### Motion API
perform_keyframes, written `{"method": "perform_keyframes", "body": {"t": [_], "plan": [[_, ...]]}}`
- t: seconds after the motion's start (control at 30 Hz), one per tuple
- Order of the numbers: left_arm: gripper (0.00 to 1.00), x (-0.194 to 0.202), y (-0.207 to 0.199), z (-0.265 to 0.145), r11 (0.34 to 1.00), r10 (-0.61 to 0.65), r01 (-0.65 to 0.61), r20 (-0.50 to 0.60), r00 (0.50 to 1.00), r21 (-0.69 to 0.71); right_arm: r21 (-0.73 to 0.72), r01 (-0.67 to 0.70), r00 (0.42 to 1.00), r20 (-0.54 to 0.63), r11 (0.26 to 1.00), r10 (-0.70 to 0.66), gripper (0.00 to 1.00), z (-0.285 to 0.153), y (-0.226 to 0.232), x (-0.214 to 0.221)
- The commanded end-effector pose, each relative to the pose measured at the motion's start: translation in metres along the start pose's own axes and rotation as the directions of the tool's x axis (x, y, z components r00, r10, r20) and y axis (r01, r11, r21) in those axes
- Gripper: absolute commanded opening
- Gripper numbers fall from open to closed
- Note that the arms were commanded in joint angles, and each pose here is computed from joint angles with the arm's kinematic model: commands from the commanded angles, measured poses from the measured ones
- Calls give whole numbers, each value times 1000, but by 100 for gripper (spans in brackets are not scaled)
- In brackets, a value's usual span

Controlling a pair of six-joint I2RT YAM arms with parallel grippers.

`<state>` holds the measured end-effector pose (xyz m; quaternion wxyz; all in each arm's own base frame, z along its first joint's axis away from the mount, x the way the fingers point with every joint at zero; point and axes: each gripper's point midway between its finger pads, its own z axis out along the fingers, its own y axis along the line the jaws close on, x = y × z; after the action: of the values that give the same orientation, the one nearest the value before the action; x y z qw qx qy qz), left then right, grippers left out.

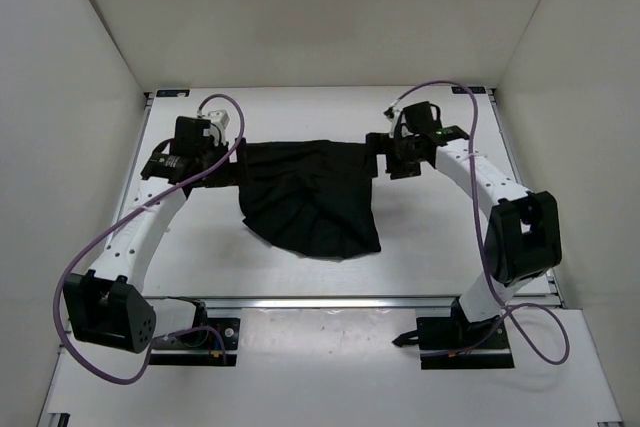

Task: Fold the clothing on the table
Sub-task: Move the skirt to the center of the board, then flatten the skirt out

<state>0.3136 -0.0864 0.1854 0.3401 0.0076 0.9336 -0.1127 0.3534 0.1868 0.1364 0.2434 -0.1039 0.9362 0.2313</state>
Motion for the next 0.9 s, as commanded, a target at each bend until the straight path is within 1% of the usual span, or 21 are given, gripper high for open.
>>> {"method": "perform_keyframes", "body": {"t": [0.0, 0.03, 0.07, 0.13, 0.2, 0.23, 0.27, 0.3, 0.37, 0.4, 0.5, 0.53, 0.57, 0.63, 0.67, 0.73, 0.77, 0.87], "plan": [[99, -16, -8, -7, 1000, -18, 16, 65, 998, 26, -62, 29, 965, 262, 998, -12, 99, -47, -1, -61], [99, -16, -10, -7, 999, -15, 13, 65, 998, 30, -56, 11, 965, 261, 998, 4, 99, -47, -12, -60], [98, -19, -16, -6, 999, -14, 10, 81, 997, 49, -57, 22, 964, 267, 998, -6, 99, -49, -13, -62], [99, -20, -21, 4, 998, -26, 20, 88, 996, 67, -35, 7, 967, 254, 999, 2, 99, -46, -27, -59], [99, -15, -28, 11, 996, -31, 25, 69, 997, 90, -27, 15, 978, 209, 1000, -9, 99, -34, -35, -46], [99, -17, -28, 15, 995, -37, 30, 73, 997, 95, -31, 20, 980, 201, 999, -13, 99, -29, -34, -44], [98, -13, -33, 20, 994, -41, 36, 52, 998, 106, -46, 26, 985, 172, 999, -17, 99, -21, -31, -34], [99, -11, -37, 23, 993, -39, 34, 47, 998, 114, -57, 6, 989, 149, 998, 3, 99, -14, -31, -25], [99, -6, -40, 32, 993, -32, 30, 18, 999, 118, -97, 25, 989, 147, 995, -10, 99, -2, -23, -21], [98, -3, -40, 38, 993, -31, 30, 4, 1000, 115, -118, 21, 993, 122, 993, -6, 99, 7, -18, -13], [99, -3, -50, 43, 989, -17, 19, -17, 1000, 148, -128, 14, 992, 122, 992, 1, 99, 25, -22, -18], [99, -5, -49, 43, 990, -25, 27, -14, 1000, 138, -128, 9, 994, 106, 992, 5, 99, 35, -27, -16], [99, -3, -52, 43, 989, -20, 23, -18, 1000, 146, -127, 21, 993, 121, 992, -6, 99, 36, -27, -24], [99, -5, -54, 43, 989, -9, 11, -19, 1000, 148, -128, 20, 994, 111, 992, -5, 98, 54, -36, -26], [98, -3, -55, 42, 989, -11, 14, -26, 1000, 147, -126, 34, 991, 134, 991, -17, 97, 53, -39, -35], [99, -4, -51, 38, 990, -12, 16, -30, 999, 139, -118, 23, 991, 136, 993, -7, 96, 67, -48, -47], [99, -5, -50, 34, 991, -2, 6, -30, 1000, 137, -116, 16, 991, 137, 993, 0, 95, 67, -52, -50], [99, -7, -44, 31, 994, 6, -3, -33, 999, 113, -153, 1, 985, 171, 988, 26, 91, 75, -56, -70]]}}
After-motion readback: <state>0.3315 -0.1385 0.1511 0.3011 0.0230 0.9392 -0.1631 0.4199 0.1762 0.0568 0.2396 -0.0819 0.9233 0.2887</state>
